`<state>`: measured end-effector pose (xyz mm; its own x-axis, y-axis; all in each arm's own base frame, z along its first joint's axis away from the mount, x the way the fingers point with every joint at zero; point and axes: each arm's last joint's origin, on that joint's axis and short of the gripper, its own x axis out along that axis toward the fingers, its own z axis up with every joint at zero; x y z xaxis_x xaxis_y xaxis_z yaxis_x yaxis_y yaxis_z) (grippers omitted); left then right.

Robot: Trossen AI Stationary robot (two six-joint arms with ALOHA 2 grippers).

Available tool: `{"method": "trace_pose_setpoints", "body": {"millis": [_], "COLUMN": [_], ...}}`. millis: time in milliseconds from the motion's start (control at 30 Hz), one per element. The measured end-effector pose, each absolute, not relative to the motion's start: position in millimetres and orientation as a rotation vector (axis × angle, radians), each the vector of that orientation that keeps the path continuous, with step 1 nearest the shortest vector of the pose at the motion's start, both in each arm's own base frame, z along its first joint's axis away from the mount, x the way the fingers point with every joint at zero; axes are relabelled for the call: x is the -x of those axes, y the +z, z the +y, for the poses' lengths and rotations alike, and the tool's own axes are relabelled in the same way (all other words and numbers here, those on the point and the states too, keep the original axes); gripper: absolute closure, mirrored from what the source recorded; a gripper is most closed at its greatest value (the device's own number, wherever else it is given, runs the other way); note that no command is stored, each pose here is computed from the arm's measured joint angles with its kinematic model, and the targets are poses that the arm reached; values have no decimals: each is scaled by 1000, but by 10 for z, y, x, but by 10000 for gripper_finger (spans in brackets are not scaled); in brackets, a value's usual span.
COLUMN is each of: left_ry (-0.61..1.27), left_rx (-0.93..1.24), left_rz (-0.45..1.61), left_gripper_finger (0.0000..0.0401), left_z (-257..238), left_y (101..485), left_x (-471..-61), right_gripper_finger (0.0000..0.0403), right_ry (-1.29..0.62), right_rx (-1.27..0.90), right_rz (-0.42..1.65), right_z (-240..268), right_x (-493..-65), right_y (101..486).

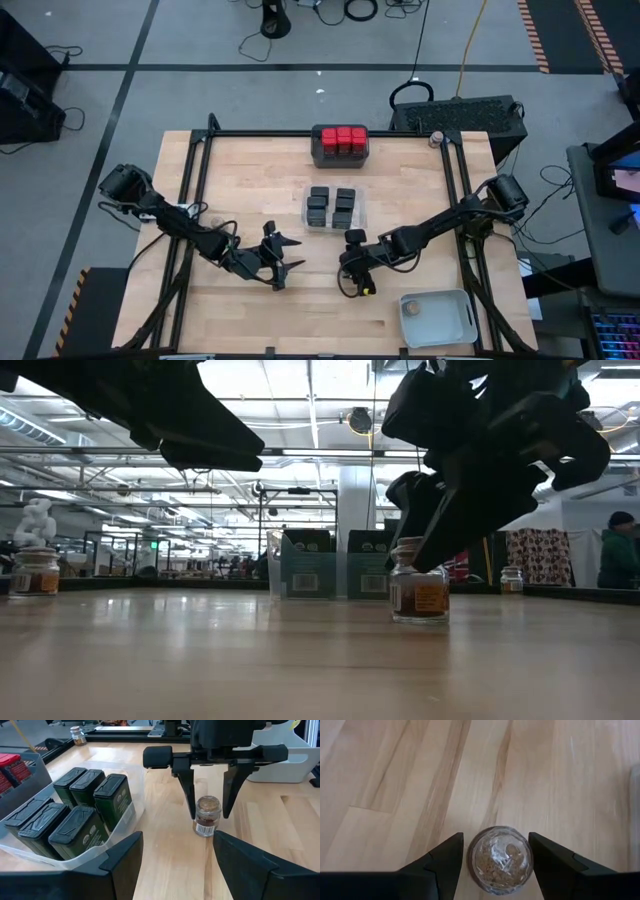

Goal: Sort spices by type
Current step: Put the brown seasoning into the white bin

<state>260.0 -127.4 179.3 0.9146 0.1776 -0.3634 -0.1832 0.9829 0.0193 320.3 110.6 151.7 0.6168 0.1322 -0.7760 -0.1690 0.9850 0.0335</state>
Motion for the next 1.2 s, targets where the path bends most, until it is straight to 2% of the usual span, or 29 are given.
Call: {"method": "trace_pose_setpoints", "body": {"millis": [267, 433, 767, 1033, 1200], "left_ry": [185, 185, 185, 180, 170], "left_rx": [15, 16, 16, 20, 27], "left_rz": [373, 373, 372, 369, 361], "left_gripper_finger": [154, 154, 154, 154, 154], "left_z": [-1274, -1274, -1275, -1277, -1282], "left_y": [1793, 1793, 1794, 1797, 1807], "left_x": [-2600, -2600, -2600, -2602, -2607], "right_gripper_finger": [254, 254, 252, 248, 251], "right_ry": [166, 200, 285, 335, 298], "right_rx": [28, 11, -9, -70, -143], "right_rz": [894, 915, 880, 781, 829], "right_z": [1104, 1108, 1169, 1283, 1410], "right_x": [-3201, -3192, -3146, -2683, -2293], "right_y": [1518, 1577, 2315, 2930, 2942]}}
